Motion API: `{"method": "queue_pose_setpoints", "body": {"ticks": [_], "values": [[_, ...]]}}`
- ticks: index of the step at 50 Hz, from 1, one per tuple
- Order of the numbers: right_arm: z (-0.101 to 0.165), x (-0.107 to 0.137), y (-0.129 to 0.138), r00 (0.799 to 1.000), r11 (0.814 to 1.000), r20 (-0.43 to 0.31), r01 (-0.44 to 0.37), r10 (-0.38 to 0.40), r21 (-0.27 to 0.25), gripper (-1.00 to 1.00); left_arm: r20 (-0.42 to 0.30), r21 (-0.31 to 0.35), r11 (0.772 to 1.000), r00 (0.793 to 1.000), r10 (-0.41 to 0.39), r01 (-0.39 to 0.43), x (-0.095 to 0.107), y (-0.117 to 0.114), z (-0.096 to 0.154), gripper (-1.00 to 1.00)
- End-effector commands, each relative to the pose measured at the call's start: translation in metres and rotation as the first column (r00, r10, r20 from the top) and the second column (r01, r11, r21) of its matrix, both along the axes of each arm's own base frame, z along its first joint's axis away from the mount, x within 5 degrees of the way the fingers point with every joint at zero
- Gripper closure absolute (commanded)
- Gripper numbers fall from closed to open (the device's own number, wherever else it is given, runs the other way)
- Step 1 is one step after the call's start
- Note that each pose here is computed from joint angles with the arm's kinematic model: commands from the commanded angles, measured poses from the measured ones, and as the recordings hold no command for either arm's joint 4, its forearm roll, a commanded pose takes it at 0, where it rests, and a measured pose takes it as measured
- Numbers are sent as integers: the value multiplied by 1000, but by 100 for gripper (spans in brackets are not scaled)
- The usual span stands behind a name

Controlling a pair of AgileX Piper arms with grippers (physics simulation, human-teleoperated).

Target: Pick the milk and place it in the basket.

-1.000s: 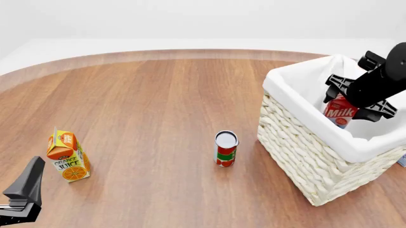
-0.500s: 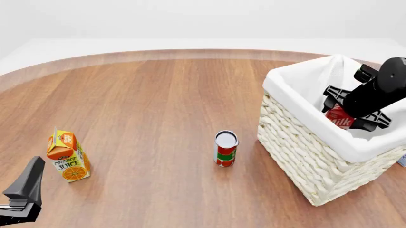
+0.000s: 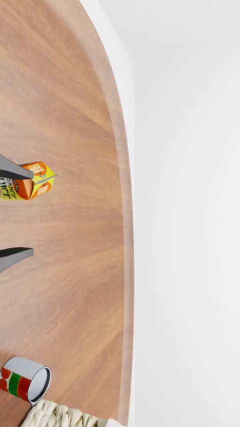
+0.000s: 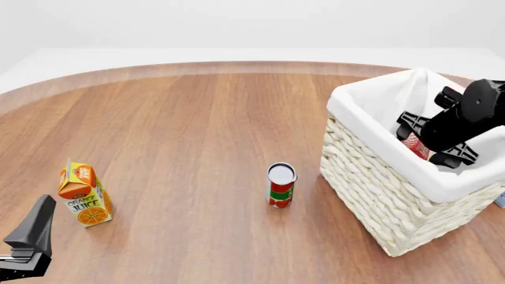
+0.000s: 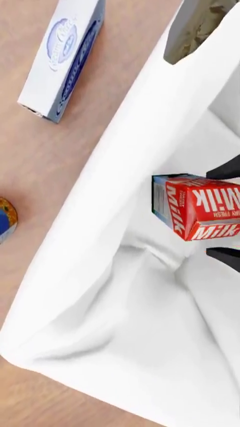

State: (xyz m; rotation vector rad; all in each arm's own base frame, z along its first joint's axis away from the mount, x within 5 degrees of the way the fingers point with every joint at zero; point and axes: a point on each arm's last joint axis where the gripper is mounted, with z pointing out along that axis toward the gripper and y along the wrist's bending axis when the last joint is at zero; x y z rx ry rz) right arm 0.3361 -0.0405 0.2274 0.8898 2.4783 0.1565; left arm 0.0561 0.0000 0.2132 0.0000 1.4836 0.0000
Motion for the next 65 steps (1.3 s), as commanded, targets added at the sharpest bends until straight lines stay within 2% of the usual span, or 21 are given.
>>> {"method": "queue_pose_setpoints", "body": {"ticks": [1, 18, 28, 45, 51, 59, 60, 65], "values": [[4, 1, 2, 1000, 1000, 17, 16, -16, 10, -100, 0, 0, 1000, 1000, 0, 0, 0, 0, 0, -100], [10, -3, 5, 1000, 1000, 22, 12, -13, 12, -100, 0, 0, 1000, 1000, 0, 0, 0, 0, 0, -100], [30, -11, 13, 999, 1000, 42, -20, 20, 3, -100, 0, 0, 1000, 1000, 0, 0, 0, 0, 0, -100], [87, -32, 27, 991, 995, 95, -93, 95, -26, -100, 0, 0, 1000, 1000, 0, 0, 0, 0, 0, -100], [98, -36, 29, 988, 993, 102, -113, 117, -37, -100, 0, 0, 1000, 1000, 0, 0, 0, 0, 0, -100], [129, -46, 38, 976, 986, 141, -157, 164, -57, -100, 0, 0, 1000, 1000, 0, 0, 0, 0, 0, -100], [138, -50, 42, 970, 982, 157, -178, 187, -67, -100, 0, 0, 1000, 1000, 0, 0, 0, 0, 0, -100], [151, -58, 50, 954, 970, 182, -224, 237, -89, -100, 0, 0, 1000, 1000, 0, 0, 0, 0, 0, -100]]}}
